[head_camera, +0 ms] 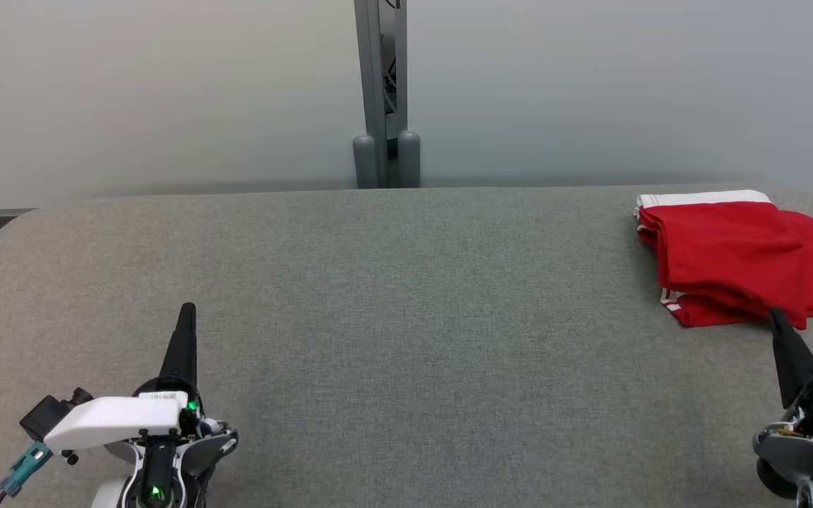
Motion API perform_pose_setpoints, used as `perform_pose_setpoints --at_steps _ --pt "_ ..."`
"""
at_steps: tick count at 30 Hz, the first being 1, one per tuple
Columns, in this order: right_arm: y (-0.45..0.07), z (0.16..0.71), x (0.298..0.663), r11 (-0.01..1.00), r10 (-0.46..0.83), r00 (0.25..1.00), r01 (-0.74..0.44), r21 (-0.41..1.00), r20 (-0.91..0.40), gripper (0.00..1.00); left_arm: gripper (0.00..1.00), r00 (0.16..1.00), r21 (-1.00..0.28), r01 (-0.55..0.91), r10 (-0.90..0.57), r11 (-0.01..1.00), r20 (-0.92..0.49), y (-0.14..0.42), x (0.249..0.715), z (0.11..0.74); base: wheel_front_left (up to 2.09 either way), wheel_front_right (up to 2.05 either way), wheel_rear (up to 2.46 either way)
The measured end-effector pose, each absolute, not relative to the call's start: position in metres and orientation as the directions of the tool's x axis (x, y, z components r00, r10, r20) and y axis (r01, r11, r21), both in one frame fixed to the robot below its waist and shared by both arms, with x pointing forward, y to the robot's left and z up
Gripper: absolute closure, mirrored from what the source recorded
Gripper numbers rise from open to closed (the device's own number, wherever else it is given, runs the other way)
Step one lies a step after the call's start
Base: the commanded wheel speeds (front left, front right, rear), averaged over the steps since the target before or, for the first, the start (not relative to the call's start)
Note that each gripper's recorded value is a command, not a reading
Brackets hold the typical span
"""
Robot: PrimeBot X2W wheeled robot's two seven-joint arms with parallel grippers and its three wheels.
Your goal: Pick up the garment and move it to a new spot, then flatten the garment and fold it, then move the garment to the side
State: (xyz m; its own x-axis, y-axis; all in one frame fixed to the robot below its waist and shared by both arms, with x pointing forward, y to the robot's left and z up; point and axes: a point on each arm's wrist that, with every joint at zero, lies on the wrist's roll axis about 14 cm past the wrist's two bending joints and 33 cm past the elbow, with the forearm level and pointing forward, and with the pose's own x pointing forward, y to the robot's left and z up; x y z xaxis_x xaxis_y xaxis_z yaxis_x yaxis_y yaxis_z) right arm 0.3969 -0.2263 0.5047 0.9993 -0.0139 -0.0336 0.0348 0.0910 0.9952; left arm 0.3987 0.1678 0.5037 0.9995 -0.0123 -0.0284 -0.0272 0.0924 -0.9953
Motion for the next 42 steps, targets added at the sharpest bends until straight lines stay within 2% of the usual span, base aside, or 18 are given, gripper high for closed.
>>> perform_pose_setpoints --at_steps 15,42 --pt "-0.2304 0.5114 0.4033 -0.007 -0.013 1.0 0.004 1.0 -0.004 1.0 1.0 1.0 -1.0 -0.011 -0.017 -0.003 -0.011 0.1667 0.4079 0.5087 0.0 0.0 0.0" --pt "-0.2304 0.5115 0.4033 -0.008 -0.012 1.0 0.003 1.0 -0.003 1.0 1.0 1.0 -1.0 -0.009 -0.017 -0.003 -0.009 0.1667 0.4083 0.5095 0.0 0.0 0.0"
